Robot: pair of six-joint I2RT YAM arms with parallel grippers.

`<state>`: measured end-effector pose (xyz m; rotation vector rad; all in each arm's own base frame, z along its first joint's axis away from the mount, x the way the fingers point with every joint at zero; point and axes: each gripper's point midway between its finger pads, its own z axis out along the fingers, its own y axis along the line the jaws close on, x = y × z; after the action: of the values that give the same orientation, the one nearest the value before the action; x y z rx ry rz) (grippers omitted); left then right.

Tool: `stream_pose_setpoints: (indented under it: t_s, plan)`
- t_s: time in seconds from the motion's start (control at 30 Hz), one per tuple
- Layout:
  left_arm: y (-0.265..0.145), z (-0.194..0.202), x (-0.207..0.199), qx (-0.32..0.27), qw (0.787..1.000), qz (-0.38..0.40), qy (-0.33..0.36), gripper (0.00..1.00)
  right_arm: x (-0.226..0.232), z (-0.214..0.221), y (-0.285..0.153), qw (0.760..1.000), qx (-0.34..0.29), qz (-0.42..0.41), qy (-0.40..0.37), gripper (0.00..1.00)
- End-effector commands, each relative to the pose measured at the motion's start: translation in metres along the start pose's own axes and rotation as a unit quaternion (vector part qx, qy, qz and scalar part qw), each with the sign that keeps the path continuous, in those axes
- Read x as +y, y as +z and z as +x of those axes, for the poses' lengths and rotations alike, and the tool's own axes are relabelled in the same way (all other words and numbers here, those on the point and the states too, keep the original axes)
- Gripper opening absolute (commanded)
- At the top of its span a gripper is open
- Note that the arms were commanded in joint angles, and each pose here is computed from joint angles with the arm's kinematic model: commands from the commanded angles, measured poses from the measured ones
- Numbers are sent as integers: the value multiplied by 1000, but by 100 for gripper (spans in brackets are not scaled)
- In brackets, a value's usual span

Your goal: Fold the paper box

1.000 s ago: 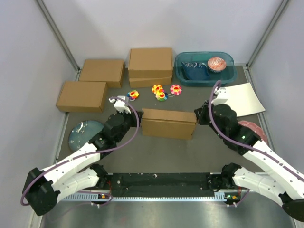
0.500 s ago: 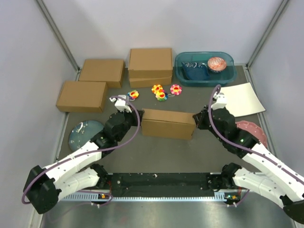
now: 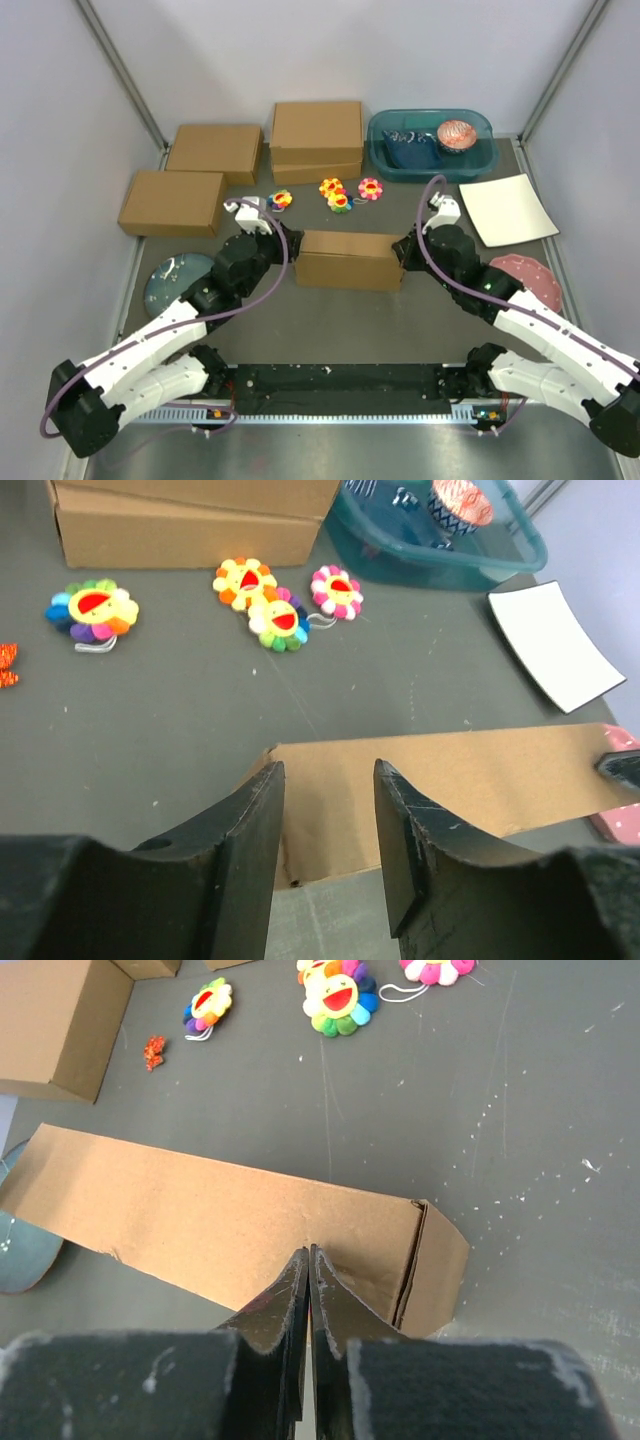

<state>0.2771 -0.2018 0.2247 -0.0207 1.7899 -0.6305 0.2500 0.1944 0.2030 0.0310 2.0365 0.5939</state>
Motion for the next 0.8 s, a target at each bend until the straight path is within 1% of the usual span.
stream_pose_setpoints:
  t_s: [0.0,0.03,0.13,0.17,0.23,0.27,0.3,0.37,0.4,0.5,0.53,0.57,0.6,0.7,0.73,0.77]
  plan:
    - [-9,-64,-29,-60,998,29,5,47,-4,18,6,1000,29,6,-6,0]
    - [-11,-76,-38,-70,997,41,3,47,-4,19,6,999,31,6,-6,0]
    - [-16,-86,-44,-78,995,55,1,46,-5,19,6,999,31,7,-5,0]
    - [-17,-85,-44,-79,995,55,-1,44,-5,20,6,999,32,7,-4,0]
    - [-14,-69,-34,-66,997,43,1,38,-6,22,6,999,34,7,-3,0]
    - [-13,-59,-31,-55,998,39,-5,31,-6,23,6,999,34,7,-2,0]
    - [-10,-36,-22,-31,999,33,-2,28,-7,23,6,999,34,7,-1,0]
    - [-8,-2,-17,12,999,40,-10,22,-7,25,5,999,35,5,-1,0]
    - [-8,28,-5,45,998,31,-13,19,-7,24,4,999,33,6,-1,0]
    - [-10,78,10,109,993,22,-35,17,-5,18,1,1000,25,1,1,0]
    - [-12,82,12,113,993,17,-37,18,-4,15,-1,1000,21,1,0,0]
    - [-12,79,16,104,994,8,-39,18,-2,10,-2,1000,16,0,0,1]
    - [-12,69,15,87,995,8,-40,21,-1,6,-5,1000,11,-3,-1,2]
    - [-14,19,4,4,999,19,-35,32,6,-11,-11,1000,-7,-8,-1,8]
    - [-17,5,2,-15,999,20,-34,39,7,-16,-13,1000,-13,-10,-1,14]
    - [-18,-7,0,-29,999,20,-23,42,10,-26,-17,1000,-26,-11,2,19]
